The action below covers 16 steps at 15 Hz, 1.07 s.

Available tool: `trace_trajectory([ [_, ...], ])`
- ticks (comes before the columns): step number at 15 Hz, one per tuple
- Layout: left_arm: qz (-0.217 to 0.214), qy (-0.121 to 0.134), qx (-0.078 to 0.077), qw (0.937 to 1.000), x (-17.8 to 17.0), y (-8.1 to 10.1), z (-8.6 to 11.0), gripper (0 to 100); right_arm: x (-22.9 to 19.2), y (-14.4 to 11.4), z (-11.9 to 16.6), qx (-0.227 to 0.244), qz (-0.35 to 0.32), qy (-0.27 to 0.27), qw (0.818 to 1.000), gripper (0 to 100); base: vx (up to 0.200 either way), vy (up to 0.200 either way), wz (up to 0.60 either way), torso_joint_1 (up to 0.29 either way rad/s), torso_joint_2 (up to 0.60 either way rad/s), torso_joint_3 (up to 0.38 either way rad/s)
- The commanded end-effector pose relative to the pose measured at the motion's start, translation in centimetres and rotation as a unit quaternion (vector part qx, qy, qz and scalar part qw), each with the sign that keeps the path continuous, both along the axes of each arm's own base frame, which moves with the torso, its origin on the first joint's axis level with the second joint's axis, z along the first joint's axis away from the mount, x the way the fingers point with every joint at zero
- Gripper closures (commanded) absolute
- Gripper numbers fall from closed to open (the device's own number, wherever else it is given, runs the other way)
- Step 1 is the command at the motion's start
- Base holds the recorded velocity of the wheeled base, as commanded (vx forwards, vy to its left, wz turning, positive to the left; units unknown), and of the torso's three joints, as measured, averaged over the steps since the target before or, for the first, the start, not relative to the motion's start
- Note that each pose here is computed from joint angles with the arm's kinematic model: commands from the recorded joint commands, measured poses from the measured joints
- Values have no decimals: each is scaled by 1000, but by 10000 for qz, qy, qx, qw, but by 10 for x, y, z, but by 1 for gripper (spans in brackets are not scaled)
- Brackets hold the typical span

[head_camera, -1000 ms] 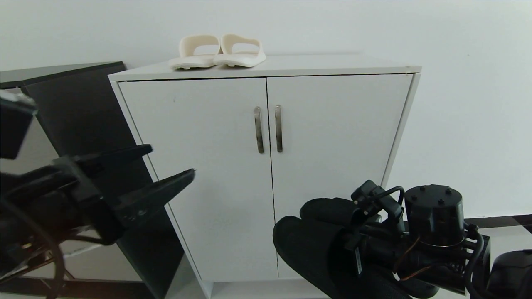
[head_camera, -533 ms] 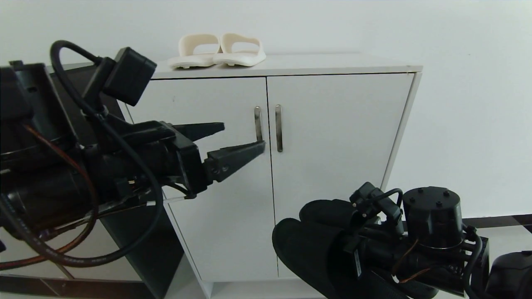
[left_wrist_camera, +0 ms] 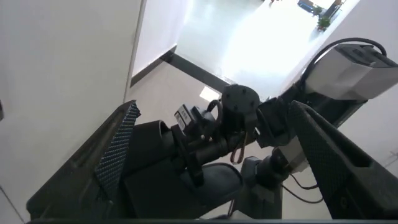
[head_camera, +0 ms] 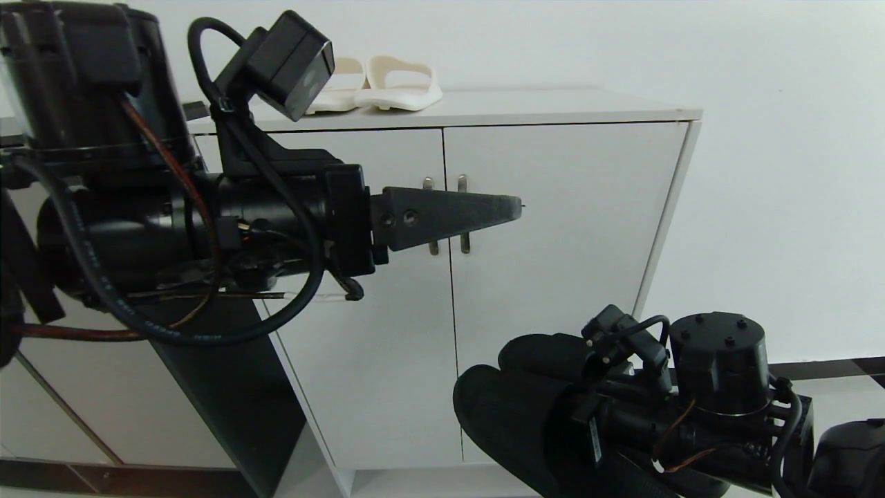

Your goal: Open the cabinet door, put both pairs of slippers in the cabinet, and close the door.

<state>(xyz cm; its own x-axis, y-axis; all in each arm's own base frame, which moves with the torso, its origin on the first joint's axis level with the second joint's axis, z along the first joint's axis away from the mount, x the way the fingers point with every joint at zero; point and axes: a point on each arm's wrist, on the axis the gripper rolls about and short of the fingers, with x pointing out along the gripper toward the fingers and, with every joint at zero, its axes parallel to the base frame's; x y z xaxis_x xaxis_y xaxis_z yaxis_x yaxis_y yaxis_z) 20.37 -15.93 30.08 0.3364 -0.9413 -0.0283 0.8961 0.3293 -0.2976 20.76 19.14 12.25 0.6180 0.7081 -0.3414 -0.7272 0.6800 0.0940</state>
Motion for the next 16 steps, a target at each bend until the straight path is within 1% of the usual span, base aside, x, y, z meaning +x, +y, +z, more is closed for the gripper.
trace_trajectory([
  [1,-91,196,109,9997,21,-15,-11,0,0,0,-1,-8,3,8,10000,100,0,0,0,0,0,0],
  [3,-29,207,120,9997,29,-20,-12,0,0,0,-1,-13,3,13,10000,100,0,0,0,0,0,0],
  [5,376,160,112,9991,44,-22,-10,0,0,0,-1,-13,3,13,10000,100,0,0,0,0,0,0],
  [6,460,171,123,9987,47,-21,-12,0,0,0,-1,-13,3,13,10000,100,0,0,0,0,0,0],
  [8,636,199,143,9977,57,-13,-14,0,0,0,-1,-13,3,13,10000,100,0,0,0,0,0,0],
  [11,644,270,161,9974,71,-2,-19,0,0,0,-1,-18,3,19,10000,100,0,0,0,0,0,0],
  [16,812,304,184,9961,98,-3,-26,0,0,1,-3,-38,3,42,10000,100,0,0,0,0,0,0],
])
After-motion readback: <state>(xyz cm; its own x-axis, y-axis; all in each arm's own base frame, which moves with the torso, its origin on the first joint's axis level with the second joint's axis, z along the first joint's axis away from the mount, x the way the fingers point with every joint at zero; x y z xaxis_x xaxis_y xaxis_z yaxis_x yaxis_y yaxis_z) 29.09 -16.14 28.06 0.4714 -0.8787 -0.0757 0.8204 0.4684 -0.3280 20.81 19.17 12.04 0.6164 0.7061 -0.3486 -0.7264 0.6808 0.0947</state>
